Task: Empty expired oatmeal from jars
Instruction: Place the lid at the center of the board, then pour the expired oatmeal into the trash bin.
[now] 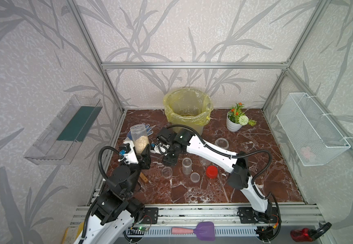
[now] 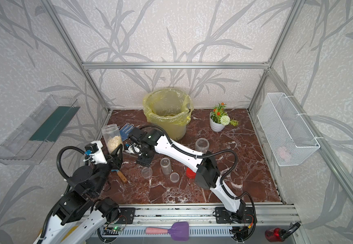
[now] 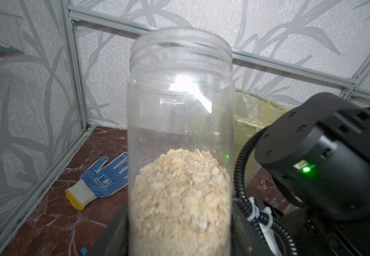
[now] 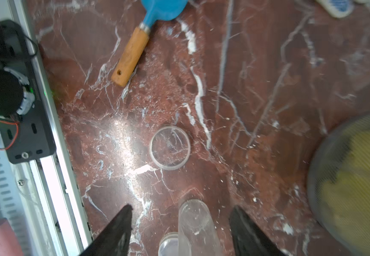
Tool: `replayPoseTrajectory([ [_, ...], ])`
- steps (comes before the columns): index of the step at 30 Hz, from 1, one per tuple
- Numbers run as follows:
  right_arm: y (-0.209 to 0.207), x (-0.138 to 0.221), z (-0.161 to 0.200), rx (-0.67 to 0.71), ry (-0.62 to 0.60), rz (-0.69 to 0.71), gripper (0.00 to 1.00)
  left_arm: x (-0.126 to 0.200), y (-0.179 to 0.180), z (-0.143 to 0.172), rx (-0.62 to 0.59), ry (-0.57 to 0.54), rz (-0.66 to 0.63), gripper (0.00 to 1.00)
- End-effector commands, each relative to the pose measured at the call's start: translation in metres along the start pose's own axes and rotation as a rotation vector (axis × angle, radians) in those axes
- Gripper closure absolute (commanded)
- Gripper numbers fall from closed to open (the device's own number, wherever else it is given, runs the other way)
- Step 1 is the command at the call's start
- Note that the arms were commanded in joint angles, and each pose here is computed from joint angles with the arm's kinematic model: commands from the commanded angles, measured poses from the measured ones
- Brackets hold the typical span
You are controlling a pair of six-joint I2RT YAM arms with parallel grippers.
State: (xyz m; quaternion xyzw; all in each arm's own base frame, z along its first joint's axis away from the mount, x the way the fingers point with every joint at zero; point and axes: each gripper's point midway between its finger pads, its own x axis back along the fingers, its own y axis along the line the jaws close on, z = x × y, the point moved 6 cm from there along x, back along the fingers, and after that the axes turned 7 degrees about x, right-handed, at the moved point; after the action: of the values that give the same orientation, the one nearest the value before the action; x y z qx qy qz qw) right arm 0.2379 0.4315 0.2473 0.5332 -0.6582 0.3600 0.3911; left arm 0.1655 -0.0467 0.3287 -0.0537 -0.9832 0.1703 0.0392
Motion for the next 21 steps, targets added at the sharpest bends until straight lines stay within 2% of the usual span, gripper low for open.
replayPoseTrajectory([
  [1,-0.029,0.075,0.012,-0.172,-0.102,0.076,0.31,-0.016,-0.020,-0.009,-0.052,0.021,0.071,1.00],
  [9,-0.086,0.146,0.068,-0.486,-0.306,0.184,0.29,-0.062,-0.074,-0.034,-0.196,0.105,0.225,1.00],
  [15,-0.134,0.201,0.094,-0.738,-0.660,0.126,0.25,-0.118,-0.117,-0.039,-0.349,0.234,0.313,1.00],
  [17,-0.146,0.215,0.091,-0.775,-0.797,0.079,0.24,-0.137,-0.129,-0.038,-0.395,0.267,0.348,1.00],
  [21,-0.165,0.226,0.078,-0.824,-0.939,0.069,0.21,-0.172,-0.144,-0.040,-0.411,0.325,0.404,1.00],
])
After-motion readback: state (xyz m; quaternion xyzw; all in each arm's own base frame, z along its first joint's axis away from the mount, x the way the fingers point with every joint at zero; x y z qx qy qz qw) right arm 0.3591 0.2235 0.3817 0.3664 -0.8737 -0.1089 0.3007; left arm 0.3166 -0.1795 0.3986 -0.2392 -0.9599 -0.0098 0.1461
